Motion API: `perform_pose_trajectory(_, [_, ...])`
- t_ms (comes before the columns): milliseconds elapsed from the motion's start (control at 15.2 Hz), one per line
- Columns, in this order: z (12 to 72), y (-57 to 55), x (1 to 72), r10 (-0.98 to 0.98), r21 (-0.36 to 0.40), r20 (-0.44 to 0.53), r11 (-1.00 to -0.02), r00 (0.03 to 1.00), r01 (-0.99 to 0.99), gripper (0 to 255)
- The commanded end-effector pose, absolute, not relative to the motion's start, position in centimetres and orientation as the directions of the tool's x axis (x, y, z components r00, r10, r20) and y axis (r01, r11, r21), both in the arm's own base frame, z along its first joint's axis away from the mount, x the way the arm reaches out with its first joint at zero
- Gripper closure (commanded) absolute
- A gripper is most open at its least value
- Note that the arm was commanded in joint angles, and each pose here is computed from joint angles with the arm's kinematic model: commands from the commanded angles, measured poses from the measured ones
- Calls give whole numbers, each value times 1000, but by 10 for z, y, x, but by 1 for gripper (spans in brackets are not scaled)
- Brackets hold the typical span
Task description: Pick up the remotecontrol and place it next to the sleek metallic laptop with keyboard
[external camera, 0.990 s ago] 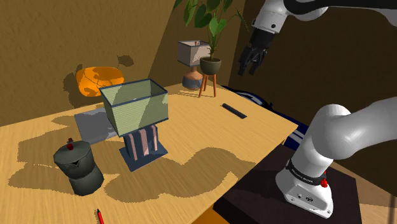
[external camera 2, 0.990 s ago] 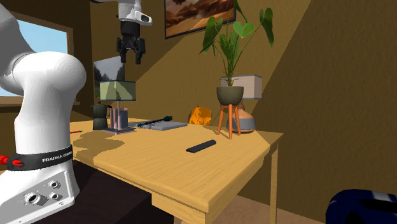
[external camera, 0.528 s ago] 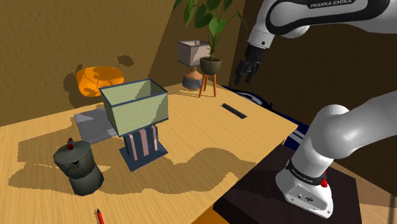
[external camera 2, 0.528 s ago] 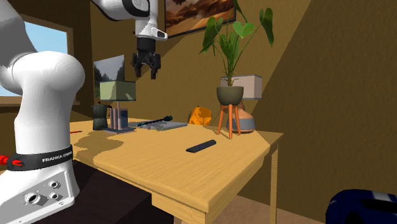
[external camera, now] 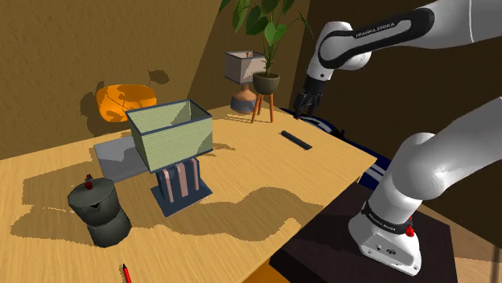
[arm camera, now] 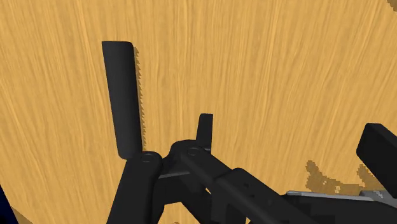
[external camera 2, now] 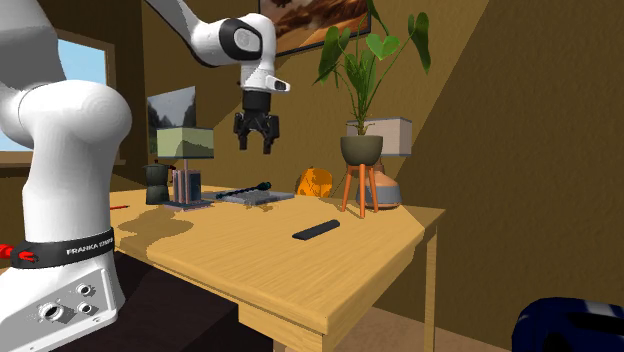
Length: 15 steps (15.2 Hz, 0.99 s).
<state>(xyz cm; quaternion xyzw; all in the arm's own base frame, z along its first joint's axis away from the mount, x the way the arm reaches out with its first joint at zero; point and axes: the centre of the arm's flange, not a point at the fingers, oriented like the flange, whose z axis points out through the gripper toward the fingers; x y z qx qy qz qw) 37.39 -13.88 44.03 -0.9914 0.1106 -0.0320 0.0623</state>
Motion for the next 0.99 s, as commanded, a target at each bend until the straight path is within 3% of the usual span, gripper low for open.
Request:
perform_pose_trajectory(0, [422,-158,380,-232,-124,45,-966,972,-225,0])
perform_pose_trajectory(924, [290,-279,417,-291,-88,-3,-953,957,-290,0])
